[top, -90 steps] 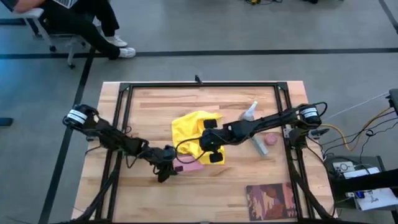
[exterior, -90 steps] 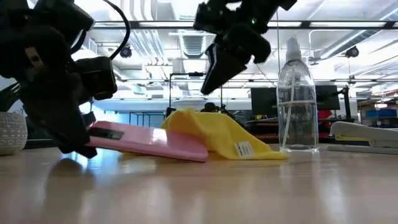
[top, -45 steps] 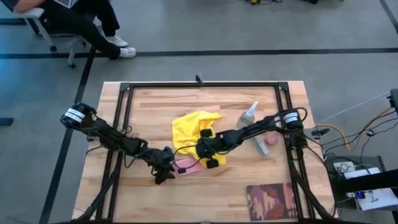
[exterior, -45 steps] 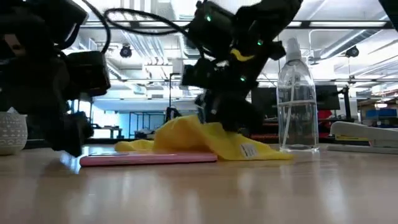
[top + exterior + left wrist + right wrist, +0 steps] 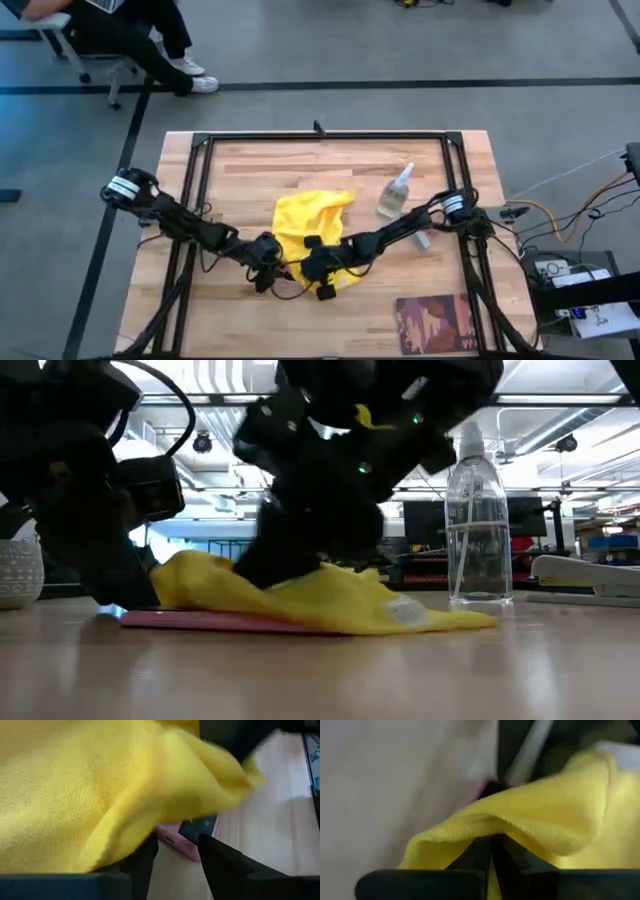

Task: Apply microfiber cloth
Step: Wipe the front and back of the cellphone with the yellow microfiber cloth

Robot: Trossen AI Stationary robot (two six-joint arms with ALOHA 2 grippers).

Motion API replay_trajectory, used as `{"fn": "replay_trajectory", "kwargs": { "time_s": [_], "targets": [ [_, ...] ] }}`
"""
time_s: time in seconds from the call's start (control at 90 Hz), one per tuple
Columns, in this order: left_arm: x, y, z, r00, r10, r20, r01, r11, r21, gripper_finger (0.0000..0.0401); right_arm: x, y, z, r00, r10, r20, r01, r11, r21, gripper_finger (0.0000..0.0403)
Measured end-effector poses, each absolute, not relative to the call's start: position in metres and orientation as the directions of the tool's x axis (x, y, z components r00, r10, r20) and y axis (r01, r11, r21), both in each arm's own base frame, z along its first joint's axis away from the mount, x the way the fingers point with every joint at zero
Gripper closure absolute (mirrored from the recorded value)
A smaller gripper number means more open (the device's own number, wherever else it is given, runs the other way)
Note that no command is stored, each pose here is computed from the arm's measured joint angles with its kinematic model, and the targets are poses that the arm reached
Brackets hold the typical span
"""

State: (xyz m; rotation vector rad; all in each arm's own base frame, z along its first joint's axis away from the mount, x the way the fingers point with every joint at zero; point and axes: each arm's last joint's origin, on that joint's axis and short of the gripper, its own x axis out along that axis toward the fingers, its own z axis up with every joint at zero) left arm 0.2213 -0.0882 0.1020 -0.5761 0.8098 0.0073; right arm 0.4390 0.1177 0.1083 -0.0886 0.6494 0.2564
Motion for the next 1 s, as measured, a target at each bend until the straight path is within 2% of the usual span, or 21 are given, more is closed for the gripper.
{"fn": "replay_trajectory", "kwargs": {
  "time_s": [0.222,0.367,0.522,0.856,1.0],
  "targets": [
    [0.219,-0.098,0.113,0.749,-0.248,-0.614,-0.087,0.882,-0.463,0.0285,0.451,0.125,0.084,0.843,0.239,-0.481,-0.205,0.971,0.123,0.0403],
    [0.218,-0.115,0.122,0.765,-0.293,-0.574,-0.014,0.883,-0.47,0.03,0.451,0.121,0.081,0.857,0.173,-0.486,-0.137,0.985,0.109,0.0403],
    [0.208,-0.127,0.117,0.771,-0.235,-0.591,-0.03,0.915,-0.403,0.0315,0.452,0.119,0.081,0.864,0.136,-0.485,-0.107,0.99,0.087,0.0403],
    [0.203,-0.127,0.11,0.811,-0.026,-0.585,-0.104,0.977,-0.187,0.0341,0.451,0.121,0.082,0.857,0.172,-0.485,-0.149,0.985,0.086,0.0403],
    [0.203,-0.127,0.102,0.799,-0.003,-0.602,-0.11,0.982,-0.151,0.034,0.451,0.121,0.084,0.859,0.173,-0.482,-0.144,0.985,0.098,0.0403]
  ]
}}
